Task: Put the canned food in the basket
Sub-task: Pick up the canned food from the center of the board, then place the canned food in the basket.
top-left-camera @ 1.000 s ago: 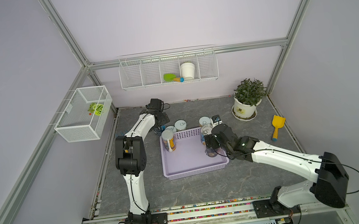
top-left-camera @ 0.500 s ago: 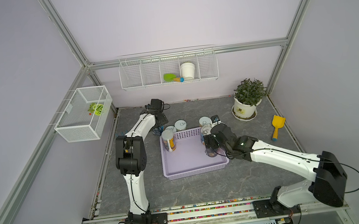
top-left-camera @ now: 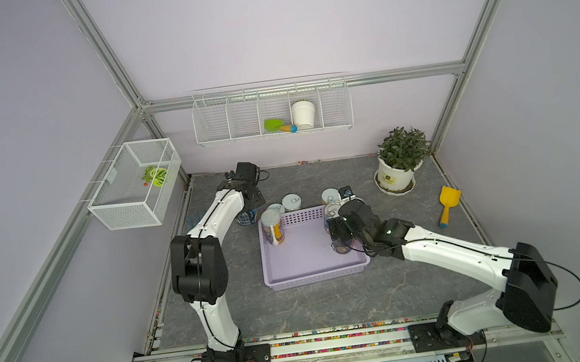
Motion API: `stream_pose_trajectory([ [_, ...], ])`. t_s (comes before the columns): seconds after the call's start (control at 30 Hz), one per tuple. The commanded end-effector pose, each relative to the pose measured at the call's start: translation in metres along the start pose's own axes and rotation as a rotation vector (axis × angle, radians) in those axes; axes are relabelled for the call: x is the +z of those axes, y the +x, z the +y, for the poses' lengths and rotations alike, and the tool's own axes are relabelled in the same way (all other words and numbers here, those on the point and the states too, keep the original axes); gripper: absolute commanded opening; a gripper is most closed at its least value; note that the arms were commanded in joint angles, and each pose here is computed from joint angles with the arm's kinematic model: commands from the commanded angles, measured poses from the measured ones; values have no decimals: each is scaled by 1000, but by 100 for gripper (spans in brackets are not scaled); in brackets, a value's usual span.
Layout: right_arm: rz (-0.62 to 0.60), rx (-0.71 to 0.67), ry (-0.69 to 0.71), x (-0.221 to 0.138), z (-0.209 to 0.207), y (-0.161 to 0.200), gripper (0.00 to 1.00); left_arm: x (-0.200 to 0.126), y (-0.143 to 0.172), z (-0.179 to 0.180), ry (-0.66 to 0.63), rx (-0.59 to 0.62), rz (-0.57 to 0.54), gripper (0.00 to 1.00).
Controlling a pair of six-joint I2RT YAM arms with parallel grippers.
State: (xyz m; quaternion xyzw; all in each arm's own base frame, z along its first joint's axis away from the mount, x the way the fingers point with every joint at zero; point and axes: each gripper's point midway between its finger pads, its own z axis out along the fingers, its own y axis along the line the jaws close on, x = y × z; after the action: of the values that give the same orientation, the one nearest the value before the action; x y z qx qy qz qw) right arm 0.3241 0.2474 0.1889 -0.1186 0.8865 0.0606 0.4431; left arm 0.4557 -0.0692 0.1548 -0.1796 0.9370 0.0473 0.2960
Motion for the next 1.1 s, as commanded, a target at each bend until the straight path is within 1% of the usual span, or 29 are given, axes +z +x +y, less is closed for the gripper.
stream_pose_trajectory([
  [0.0, 4, -10, -8, 1, 3, -4, 98, -45, -40, 4, 36, -81, -179, 59],
  [0.1, 0, -9, -9, 0, 4, -5, 98, -64, -38, 9, 50, -87, -199, 59],
  [0.27, -9, 0, -7, -1, 2, -5, 98, -106, -27, 10, 97, -67, -242, 59],
  [0.43, -12, 2, -8, -4, 1, -6, 98, -146, -4, 4, 215, -20, -278, 58],
  [0.63, -22, 9, -10, -8, -1, -8, 98, -184, 34, 6, 304, 16, -311, 57],
  [0.8, -23, 9, -10, -9, -1, -8, 98, -206, 68, 7, 361, 55, -302, 56],
  [0.9, -25, 12, -6, -10, -2, -8, 98, -215, 86, 6, 425, 68, -283, 55],
  [0.97, -29, 13, 1, -10, -4, -9, 98, -217, 98, 3, 474, 83, -261, 55],
  [1.07, -36, 14, 13, -12, -6, -10, 98, -217, 113, 0, 513, 101, -221, 55],
])
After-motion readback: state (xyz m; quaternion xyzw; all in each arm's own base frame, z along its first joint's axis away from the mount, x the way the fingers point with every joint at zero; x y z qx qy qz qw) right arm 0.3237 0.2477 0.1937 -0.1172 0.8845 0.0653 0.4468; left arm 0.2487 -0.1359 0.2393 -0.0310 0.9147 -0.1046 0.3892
